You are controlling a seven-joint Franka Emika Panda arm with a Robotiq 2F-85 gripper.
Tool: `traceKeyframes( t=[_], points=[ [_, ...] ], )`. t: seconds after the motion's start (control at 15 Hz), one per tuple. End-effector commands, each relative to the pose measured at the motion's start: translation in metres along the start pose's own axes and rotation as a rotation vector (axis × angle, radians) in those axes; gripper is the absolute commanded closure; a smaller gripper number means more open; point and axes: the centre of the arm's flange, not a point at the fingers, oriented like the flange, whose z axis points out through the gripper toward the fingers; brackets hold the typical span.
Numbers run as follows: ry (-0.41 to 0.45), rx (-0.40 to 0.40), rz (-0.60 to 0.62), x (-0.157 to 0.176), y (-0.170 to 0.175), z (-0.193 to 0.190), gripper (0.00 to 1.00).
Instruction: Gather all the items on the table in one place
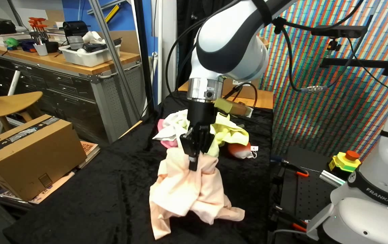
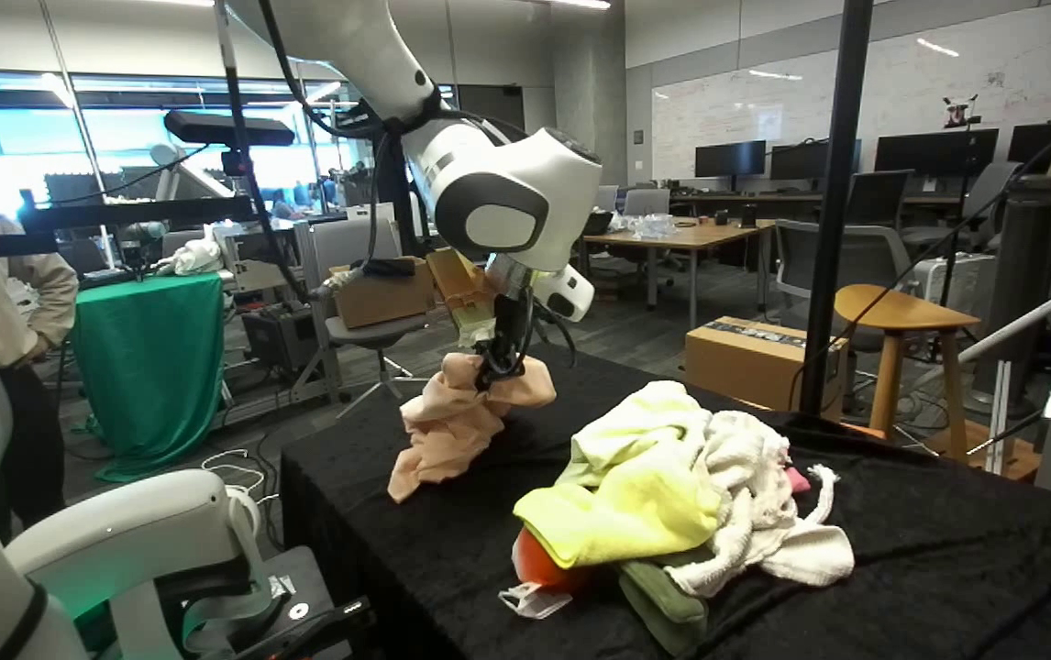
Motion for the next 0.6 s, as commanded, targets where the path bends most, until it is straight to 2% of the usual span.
traceKeyframes(
  t=[0.0,0.33,0.53],
  points=[
    [0.088,0.059,0.025,-0.019,0.028,-0.042,0.94],
    [0.191,0.077,0.059,-0.042,0.053,-0.083,0.94],
    [0.245,0.052,0.055,-0.064,0.057,-0.107,0.94]
  ],
)
